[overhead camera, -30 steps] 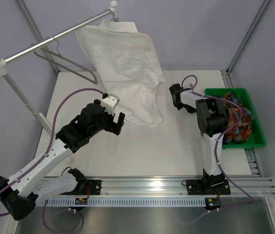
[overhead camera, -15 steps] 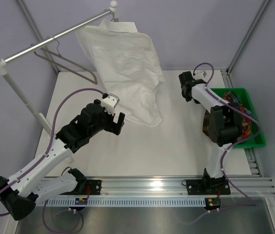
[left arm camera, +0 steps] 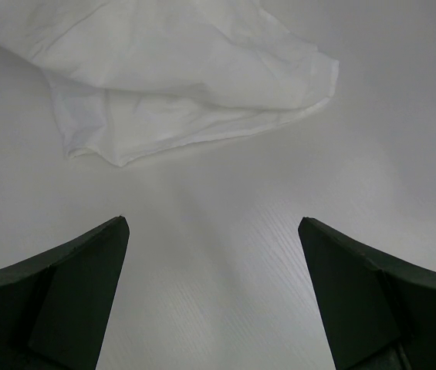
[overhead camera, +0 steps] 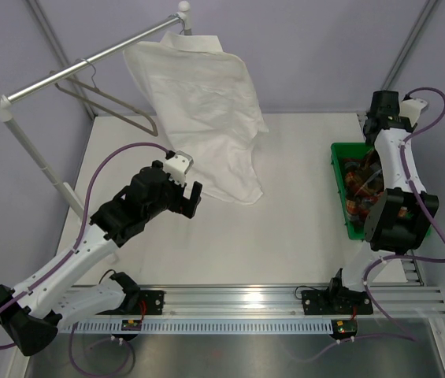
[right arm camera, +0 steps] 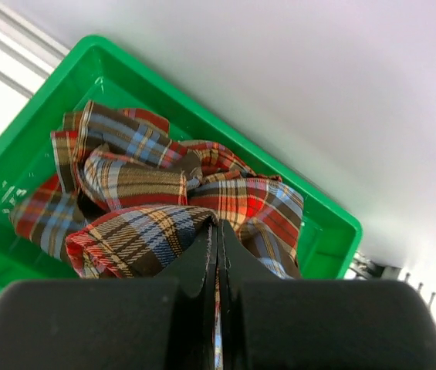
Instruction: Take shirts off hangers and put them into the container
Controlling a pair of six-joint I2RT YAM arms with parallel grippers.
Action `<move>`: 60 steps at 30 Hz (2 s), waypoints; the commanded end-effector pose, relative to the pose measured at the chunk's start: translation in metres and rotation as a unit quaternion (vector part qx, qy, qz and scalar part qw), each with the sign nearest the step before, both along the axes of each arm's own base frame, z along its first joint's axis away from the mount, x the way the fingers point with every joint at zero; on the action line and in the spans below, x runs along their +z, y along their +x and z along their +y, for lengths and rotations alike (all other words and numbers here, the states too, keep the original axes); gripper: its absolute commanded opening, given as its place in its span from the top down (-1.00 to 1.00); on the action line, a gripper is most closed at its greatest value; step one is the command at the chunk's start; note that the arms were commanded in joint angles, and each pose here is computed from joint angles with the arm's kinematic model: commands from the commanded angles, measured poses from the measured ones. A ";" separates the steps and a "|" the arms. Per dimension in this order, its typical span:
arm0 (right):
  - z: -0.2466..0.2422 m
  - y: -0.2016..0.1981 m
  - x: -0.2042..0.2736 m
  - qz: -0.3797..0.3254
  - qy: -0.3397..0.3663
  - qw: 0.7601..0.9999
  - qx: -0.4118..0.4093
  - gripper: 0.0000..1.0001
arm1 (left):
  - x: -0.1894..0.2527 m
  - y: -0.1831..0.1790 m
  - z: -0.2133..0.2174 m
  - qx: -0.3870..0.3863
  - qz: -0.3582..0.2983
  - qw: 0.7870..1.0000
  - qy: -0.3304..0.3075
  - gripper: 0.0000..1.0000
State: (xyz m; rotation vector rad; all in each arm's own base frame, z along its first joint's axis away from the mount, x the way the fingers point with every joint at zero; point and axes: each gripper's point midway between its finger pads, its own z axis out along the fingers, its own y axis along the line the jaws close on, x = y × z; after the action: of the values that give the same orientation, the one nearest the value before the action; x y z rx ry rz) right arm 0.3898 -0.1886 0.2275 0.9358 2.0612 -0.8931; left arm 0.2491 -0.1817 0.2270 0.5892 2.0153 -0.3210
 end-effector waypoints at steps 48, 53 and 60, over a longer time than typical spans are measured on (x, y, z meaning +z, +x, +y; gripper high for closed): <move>0.027 0.043 0.001 -0.074 0.146 0.981 0.108 -0.73 | 0.006 0.006 -0.004 0.002 -0.009 1.000 -0.002 -0.98; 0.085 0.033 0.013 -0.087 0.160 0.967 0.180 -0.79 | 0.008 0.005 -0.003 0.003 -0.012 1.000 -0.005 -0.98; 0.209 -0.006 -0.023 -0.043 0.243 0.911 0.330 -0.76 | 0.010 0.004 -0.004 0.001 -0.014 1.000 -0.009 -0.98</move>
State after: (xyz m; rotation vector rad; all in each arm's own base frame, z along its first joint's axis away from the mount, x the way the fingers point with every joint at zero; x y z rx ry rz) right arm 0.3982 -0.0273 0.2143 0.5529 2.2696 -0.1521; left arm 0.2497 -0.1820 0.2155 0.6043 2.0563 -0.3035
